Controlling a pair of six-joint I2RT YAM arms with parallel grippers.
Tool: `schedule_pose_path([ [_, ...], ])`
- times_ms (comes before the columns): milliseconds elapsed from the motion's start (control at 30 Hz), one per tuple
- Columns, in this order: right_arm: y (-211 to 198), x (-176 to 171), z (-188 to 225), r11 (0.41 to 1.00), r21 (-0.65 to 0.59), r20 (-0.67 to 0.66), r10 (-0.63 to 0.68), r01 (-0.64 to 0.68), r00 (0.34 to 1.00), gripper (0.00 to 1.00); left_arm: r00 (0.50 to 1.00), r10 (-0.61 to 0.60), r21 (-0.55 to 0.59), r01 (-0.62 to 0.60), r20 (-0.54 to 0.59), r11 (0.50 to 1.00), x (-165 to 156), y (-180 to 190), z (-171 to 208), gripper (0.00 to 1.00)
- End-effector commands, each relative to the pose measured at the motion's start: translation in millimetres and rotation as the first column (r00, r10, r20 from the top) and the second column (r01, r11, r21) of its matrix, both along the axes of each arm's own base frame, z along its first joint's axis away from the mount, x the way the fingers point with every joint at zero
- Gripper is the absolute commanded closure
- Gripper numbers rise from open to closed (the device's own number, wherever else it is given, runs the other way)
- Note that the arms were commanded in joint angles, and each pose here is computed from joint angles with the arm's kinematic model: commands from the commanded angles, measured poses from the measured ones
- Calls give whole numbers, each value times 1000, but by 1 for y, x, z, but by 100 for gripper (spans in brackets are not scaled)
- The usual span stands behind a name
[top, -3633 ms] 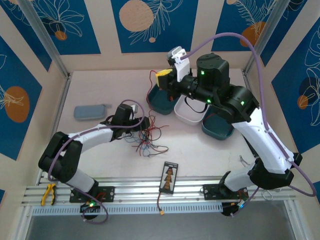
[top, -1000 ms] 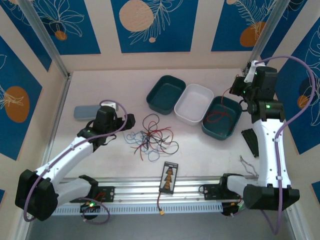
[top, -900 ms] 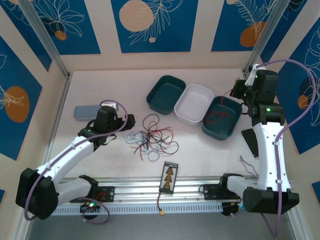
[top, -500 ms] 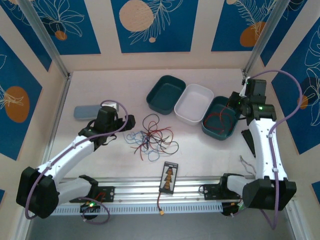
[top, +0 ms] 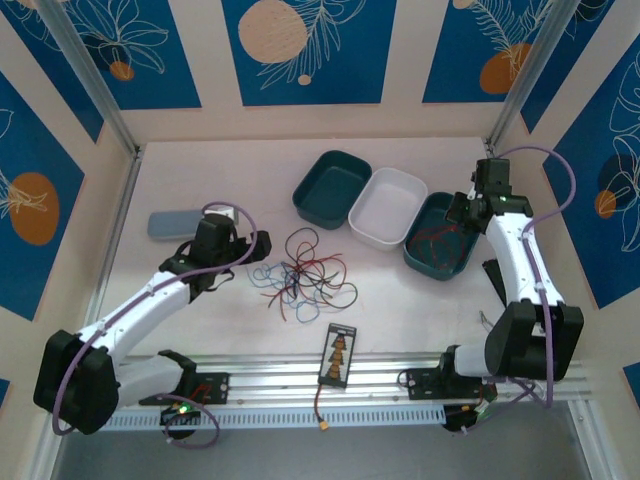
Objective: Untangle the cables
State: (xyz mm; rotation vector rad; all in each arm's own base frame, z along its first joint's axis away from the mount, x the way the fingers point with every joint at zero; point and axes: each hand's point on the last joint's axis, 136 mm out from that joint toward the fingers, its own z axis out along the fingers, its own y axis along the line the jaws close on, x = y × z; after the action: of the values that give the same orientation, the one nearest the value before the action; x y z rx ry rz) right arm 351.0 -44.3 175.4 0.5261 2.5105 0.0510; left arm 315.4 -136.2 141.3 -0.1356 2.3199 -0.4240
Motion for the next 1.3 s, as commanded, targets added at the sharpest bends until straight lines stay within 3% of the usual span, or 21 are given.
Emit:
schedule_pose_path([
  [0, -7, 8, -17, 1000, -12, -26, -9, 8, 1000, 100, 1000, 5, -21, -5, -6, 1000, 2, 0, -3, 0],
  [367, -8, 34, -67, 1000, 26, -117, 18, -15, 993, 100, 1000, 14, -19, -14, -13, 1000, -1, 3, -6, 0],
  [867, -1, 41, -120, 999, 19, -252, 54, -51, 966, 98, 1000, 18, -11, -18, -23, 1000, -1, 4, -9, 0],
  [1267, 6, 44, -56, 993, -103, -198, 43, -64, 979, 66, 999, 31, 6, -31, -24, 1000, -2, 8, -9, 0],
])
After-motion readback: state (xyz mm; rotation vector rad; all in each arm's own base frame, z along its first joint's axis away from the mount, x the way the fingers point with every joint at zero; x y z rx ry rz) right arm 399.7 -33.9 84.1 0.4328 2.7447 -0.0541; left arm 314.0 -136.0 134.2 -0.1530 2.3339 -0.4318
